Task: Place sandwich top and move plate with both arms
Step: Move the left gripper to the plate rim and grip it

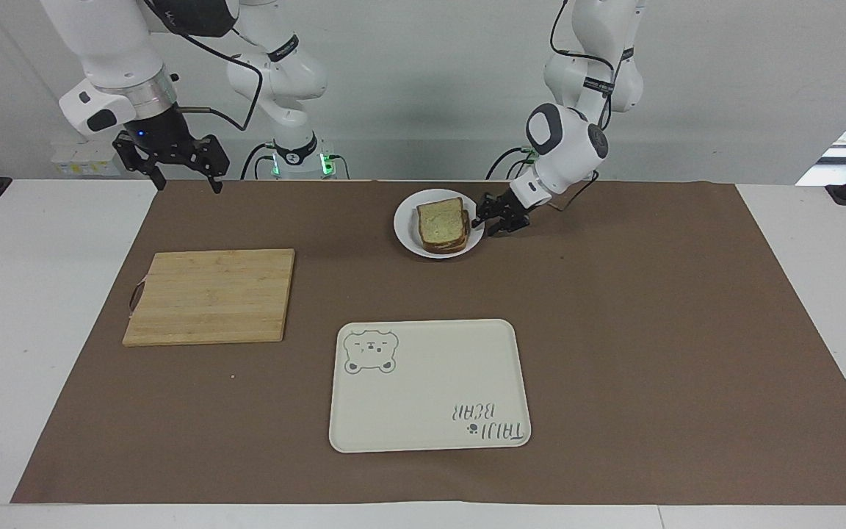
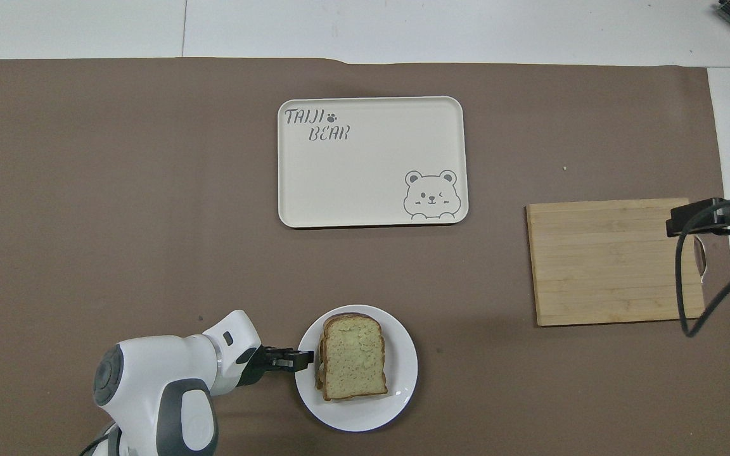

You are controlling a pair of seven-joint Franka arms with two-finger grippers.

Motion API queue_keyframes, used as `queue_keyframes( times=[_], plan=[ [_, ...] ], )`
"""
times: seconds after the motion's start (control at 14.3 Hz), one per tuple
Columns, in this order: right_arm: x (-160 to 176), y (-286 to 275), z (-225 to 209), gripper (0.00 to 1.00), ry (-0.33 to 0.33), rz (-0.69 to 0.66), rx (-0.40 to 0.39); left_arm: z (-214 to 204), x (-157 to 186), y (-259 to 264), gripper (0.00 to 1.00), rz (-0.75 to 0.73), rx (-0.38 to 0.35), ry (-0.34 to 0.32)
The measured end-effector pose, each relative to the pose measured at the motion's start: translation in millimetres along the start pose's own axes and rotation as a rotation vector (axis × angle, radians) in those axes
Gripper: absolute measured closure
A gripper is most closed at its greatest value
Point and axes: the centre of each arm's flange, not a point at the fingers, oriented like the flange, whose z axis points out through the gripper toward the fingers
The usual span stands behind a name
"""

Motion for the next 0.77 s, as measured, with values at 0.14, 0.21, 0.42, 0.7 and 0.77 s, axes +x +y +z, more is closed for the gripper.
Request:
queue_keyframes(
  times=[0.14,0.21,0.42,0.7,0.77],
  plan=[
    [0.0,0.0,0.0,0.00,0.000,0.000,0.000,1.9,-1.5,2.0,0.60,-0.011,-0.009,0.003],
    [0.0,0.0,0.0,0.00,0.000,0.000,0.000,1.8,-1.5,1.7,0.75,-0.019,-0.013,0.006],
    [0.0,0.0,0.0,0.00,0.000,0.000,0.000,-0.6,-1.4,3.6,0.91,-0.034,-0.035,0.016],
    [0.0,0.0,0.0,0.00,0.000,0.000,0.000,-10.8,10.0,1.5,0.91,-0.070,-0.062,0.052],
    [0.0,0.0,0.0,0.00,0.000,0.000,0.000,-16.0,15.5,-0.5,0.93,-0.077,-0.071,0.065]
  ],
)
